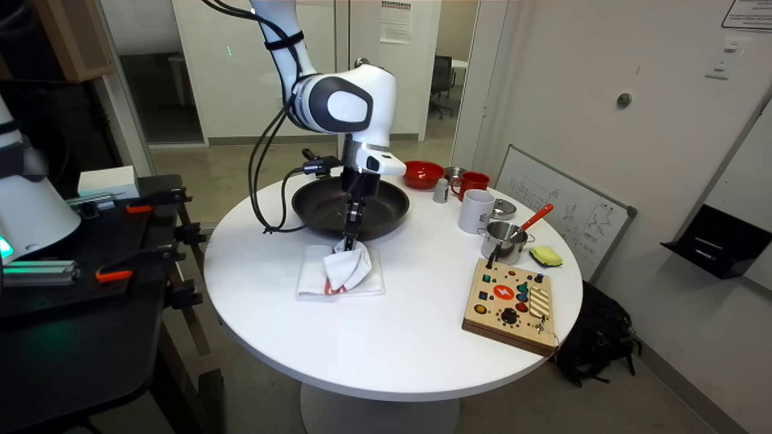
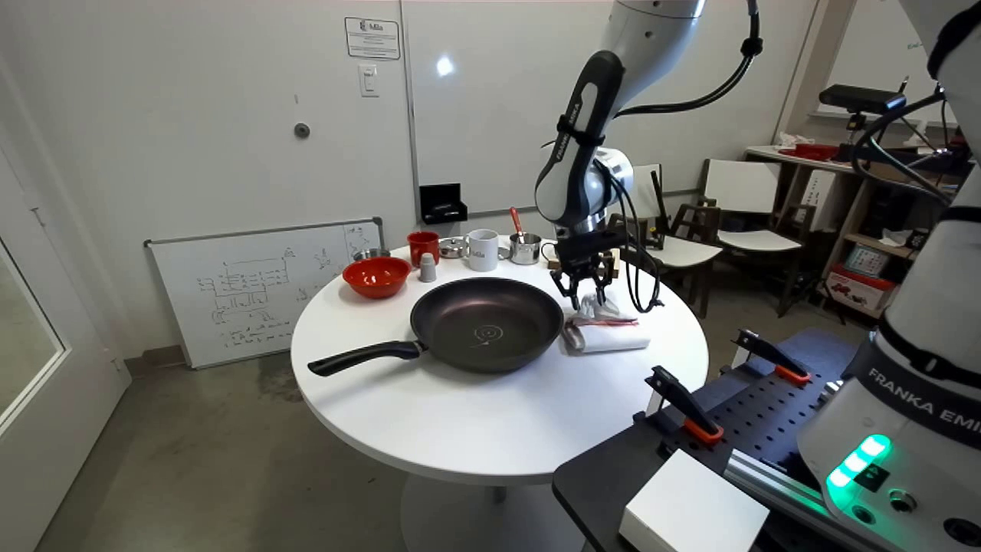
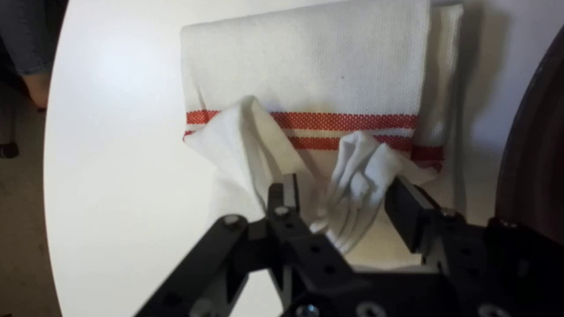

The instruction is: Pick up the kitchen towel and wipe the pan

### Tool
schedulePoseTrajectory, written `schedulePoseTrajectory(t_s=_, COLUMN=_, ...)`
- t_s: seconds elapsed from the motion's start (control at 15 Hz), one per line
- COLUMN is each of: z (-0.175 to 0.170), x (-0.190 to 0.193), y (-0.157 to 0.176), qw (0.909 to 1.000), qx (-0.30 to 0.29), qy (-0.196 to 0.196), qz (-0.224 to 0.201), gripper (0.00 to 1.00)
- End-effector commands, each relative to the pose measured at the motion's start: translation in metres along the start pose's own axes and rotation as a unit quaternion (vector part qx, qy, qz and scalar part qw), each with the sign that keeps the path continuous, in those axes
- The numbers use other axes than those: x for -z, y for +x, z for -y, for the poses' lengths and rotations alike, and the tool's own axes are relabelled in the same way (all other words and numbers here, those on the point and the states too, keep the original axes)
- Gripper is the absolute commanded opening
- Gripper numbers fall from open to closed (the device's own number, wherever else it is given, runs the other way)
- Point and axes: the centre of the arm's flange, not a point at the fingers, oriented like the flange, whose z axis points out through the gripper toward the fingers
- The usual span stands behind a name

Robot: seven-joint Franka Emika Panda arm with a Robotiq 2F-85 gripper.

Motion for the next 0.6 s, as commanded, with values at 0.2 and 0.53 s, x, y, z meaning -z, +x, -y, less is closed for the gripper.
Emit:
schedulePoseTrajectory(t_s=0.2, z=0.0028, x=-0.0035, y=0.0058, qw=0.9999, qx=0.001, qy=0.008, qz=-0.012, gripper=1.0)
schedulePoseTrajectory(t_s=0.53, z=0.0027, x=-0.0054, y=0.006, qw=0.9998, qx=-0.006, qy=0.003, qz=-0.018, gripper=1.0)
